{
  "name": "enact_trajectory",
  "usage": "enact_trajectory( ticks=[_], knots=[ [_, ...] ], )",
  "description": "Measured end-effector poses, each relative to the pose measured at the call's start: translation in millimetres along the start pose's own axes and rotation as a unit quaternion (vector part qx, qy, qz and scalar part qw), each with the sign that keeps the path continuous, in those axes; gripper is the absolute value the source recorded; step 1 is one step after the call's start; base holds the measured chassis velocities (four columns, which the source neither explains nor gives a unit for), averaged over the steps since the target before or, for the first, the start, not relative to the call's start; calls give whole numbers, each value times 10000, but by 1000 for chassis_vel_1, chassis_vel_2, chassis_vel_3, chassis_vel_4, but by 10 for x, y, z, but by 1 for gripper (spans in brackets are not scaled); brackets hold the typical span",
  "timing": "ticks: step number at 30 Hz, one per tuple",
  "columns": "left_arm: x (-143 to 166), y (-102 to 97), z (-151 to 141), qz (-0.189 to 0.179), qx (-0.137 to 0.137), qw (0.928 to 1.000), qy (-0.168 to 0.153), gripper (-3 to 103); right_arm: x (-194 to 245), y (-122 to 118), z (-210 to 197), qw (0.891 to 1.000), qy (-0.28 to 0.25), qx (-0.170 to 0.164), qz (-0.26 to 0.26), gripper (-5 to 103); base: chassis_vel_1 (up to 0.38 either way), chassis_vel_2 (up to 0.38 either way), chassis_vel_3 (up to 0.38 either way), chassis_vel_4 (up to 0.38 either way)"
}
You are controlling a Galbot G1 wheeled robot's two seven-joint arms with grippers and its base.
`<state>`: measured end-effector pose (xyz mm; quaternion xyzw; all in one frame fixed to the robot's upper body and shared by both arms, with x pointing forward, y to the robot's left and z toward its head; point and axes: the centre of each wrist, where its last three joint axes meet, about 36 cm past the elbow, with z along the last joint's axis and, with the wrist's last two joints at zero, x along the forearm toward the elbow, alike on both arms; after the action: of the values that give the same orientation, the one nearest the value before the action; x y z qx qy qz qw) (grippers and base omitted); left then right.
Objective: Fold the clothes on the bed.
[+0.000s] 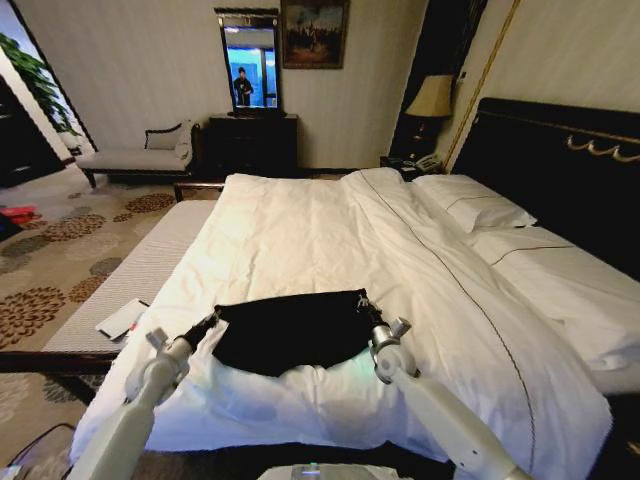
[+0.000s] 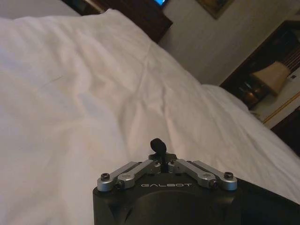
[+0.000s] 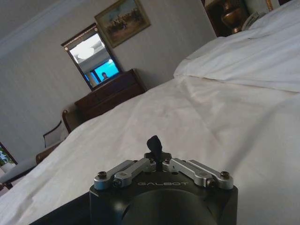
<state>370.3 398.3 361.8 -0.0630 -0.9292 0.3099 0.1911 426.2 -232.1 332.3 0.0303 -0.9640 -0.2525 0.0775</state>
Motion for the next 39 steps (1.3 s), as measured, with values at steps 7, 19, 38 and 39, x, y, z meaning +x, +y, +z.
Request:
enact_trajectory(
  ticks=[7,19,38,39],
  knots=[
    [108,15,165,-89,-58,9997,207,1,218,-70,176,9997,196,65,120,1,0,0,0,0],
    [73,-127,315,26,-238,9993,293,1,263,-154,350,9991,276,159,266,1,0,0,0,0],
    [340,-452,121,406,-901,9951,-96,15,580,99,373,9997,67,224,-75,15,0,0,0,0],
    [352,-461,115,420,-925,9948,-114,15,593,107,373,9997,60,229,-91,15,0,0,0,0]
  ],
)
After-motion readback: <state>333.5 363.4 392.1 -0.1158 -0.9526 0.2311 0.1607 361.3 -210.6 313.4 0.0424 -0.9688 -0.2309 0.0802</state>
